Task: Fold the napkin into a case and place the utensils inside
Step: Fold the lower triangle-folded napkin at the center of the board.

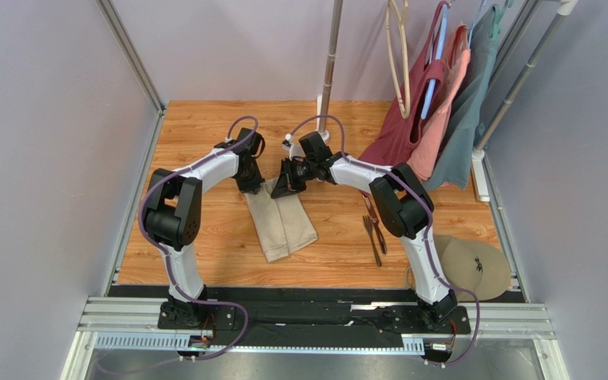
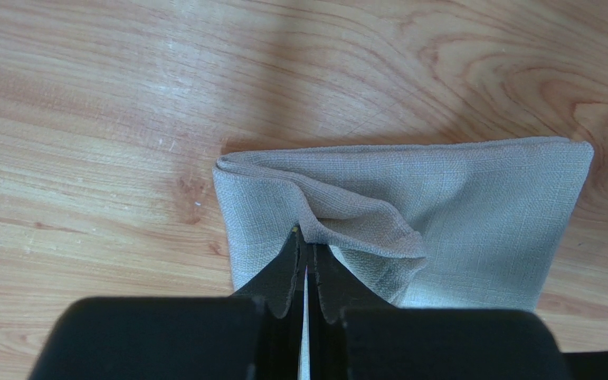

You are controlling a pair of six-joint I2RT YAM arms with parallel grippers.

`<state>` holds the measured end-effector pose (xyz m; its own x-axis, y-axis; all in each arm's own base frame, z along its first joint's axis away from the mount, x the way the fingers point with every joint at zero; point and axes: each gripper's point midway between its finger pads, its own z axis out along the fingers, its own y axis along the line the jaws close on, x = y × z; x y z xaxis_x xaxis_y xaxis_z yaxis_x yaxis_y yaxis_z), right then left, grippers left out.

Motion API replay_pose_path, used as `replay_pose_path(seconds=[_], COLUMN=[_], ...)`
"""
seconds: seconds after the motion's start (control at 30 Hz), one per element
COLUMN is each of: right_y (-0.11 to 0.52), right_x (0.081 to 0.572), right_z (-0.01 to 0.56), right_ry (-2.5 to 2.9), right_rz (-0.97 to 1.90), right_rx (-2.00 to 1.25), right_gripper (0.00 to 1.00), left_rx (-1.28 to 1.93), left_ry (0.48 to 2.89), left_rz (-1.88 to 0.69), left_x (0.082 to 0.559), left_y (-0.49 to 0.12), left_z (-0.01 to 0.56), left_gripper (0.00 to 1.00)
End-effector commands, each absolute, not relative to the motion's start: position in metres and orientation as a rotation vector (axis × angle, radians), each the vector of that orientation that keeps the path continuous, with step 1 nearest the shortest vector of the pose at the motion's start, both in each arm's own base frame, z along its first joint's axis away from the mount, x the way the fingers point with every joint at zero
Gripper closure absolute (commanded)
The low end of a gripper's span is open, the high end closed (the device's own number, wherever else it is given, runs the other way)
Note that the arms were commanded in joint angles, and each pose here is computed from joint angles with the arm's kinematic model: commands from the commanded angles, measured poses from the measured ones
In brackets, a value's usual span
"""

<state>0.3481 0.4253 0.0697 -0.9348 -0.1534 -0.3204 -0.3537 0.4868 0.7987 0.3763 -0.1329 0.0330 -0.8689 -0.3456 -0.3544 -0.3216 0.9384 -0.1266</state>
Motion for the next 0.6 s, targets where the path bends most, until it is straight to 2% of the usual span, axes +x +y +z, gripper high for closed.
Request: replay_pose_path(seconds=[0.0,0.57], right_y=[0.437,0.459], right_x=[0.349,0.369], right_z=[0.081,0.078], right_ry=[2.497,2.456], right_rz=[1.467,1.477], right_rx=[-0.468,-0.449], right_gripper=[1.00,1.00], left_rx=[-0.499,-0.490], left_ry=[2.649,2.677], left_rz=[-0.181,-0.220], left_x=[0.389,0.389], left_y=[-0.143,-0.150], left_z=[0.054,0.053], left_gripper=[1.00,1.00])
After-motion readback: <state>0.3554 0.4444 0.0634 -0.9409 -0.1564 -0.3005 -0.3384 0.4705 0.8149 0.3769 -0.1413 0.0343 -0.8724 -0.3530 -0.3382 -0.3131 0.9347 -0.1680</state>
